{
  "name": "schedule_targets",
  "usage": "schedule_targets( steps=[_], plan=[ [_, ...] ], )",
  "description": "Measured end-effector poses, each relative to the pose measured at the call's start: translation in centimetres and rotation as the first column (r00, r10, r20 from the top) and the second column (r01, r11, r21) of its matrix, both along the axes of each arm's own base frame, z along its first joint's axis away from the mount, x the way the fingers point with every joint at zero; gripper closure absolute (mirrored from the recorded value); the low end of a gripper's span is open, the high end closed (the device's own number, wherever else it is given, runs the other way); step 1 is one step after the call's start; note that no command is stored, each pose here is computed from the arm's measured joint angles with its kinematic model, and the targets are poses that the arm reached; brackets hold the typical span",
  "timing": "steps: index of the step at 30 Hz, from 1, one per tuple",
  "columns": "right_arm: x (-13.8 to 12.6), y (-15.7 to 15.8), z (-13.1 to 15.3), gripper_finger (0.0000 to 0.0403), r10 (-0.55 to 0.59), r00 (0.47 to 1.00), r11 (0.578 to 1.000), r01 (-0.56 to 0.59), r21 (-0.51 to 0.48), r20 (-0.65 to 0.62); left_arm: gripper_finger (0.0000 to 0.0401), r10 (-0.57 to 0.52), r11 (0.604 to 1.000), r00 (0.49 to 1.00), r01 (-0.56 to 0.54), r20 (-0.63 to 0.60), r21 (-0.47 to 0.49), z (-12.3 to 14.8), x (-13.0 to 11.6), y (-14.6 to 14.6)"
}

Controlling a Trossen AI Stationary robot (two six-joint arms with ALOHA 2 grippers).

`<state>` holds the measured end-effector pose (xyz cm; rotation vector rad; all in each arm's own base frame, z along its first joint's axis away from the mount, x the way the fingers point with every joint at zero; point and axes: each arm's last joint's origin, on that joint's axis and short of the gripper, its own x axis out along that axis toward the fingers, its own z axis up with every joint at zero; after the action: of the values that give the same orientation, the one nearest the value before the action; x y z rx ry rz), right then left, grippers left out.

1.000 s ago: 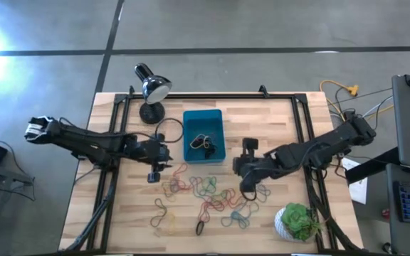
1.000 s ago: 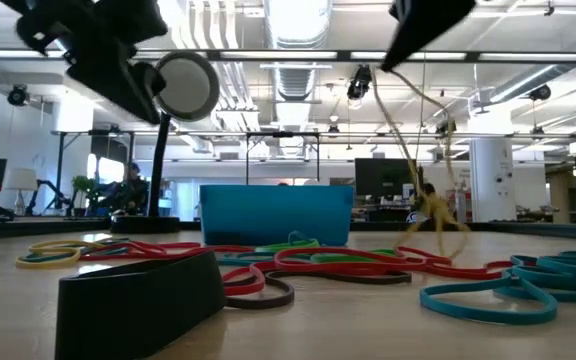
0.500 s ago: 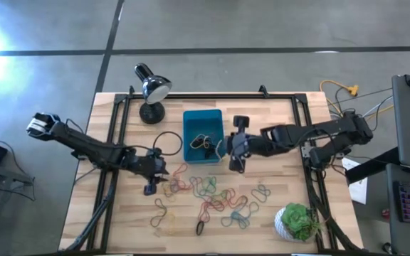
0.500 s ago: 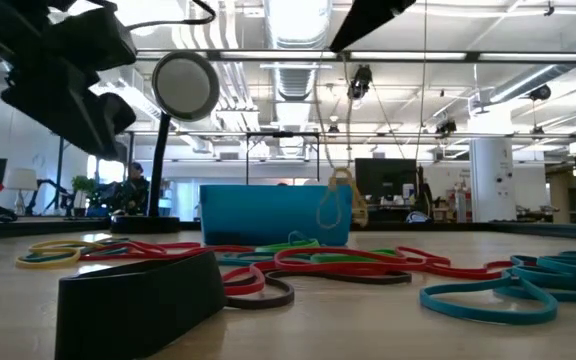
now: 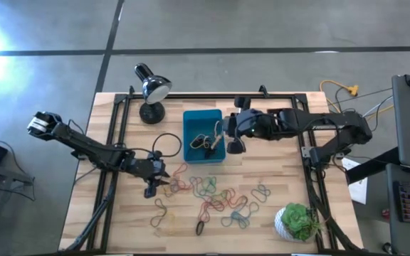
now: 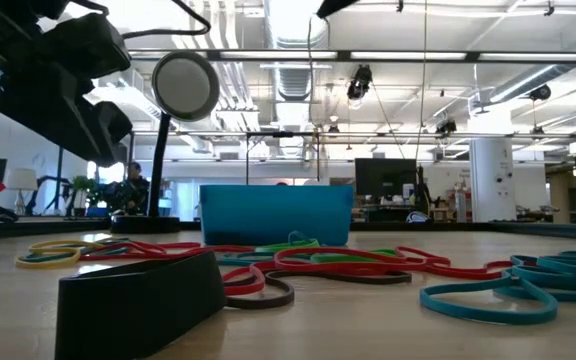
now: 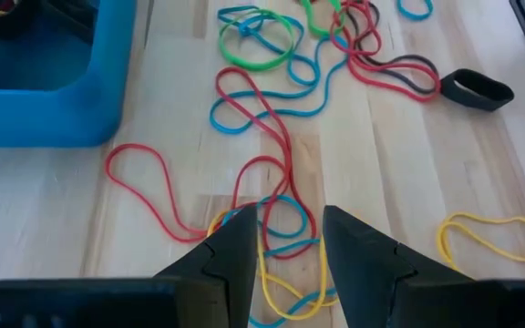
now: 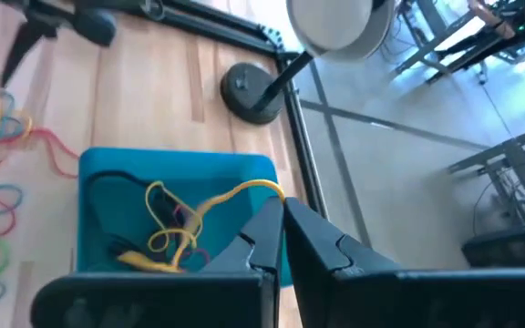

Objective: Pick and place rubber bands into bin
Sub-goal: Put the yellow rubber band into the blue bin

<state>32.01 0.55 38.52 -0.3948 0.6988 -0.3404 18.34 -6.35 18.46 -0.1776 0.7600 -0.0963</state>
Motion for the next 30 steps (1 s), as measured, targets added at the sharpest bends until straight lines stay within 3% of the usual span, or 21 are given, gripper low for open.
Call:
schedule_targets(
  steps=[11, 18, 23, 30],
  plan=[
    [-2.2, 2.3, 2.6, 0.0395, 0.011, 0.999, 0.998, -0.008, 0.058, -0.050, 0.0289, -0.005, 1.000, 1.000, 0.005, -0.005, 0.003, 0.0, 0.0, 0.0],
    [-2.6, 4.9, 2.4, 0.0395, 0.149, 0.987, 0.967, -0.134, 0.217, -0.052, 0.0289, -0.003, 1.000, 1.000, 0.003, 0.001, 0.002, 0.0, 0.0, 0.0],
    [-2.2, 7.2, -0.5, 0.0395, 0.227, 0.966, 0.923, -0.174, 0.344, -0.120, 0.0289, 0.002, 1.000, 1.000, -0.002, 0.004, 0.007, 0.0, 0.0, 0.0],
    [-0.4, 9.5, -6.8, 0.0395, 0.278, 0.919, 0.873, -0.120, 0.473, -0.280, 0.0289, -0.012, 1.000, 0.999, 0.011, 0.045, 0.024, 0.3, 0.2, 0.0]
  ],
)
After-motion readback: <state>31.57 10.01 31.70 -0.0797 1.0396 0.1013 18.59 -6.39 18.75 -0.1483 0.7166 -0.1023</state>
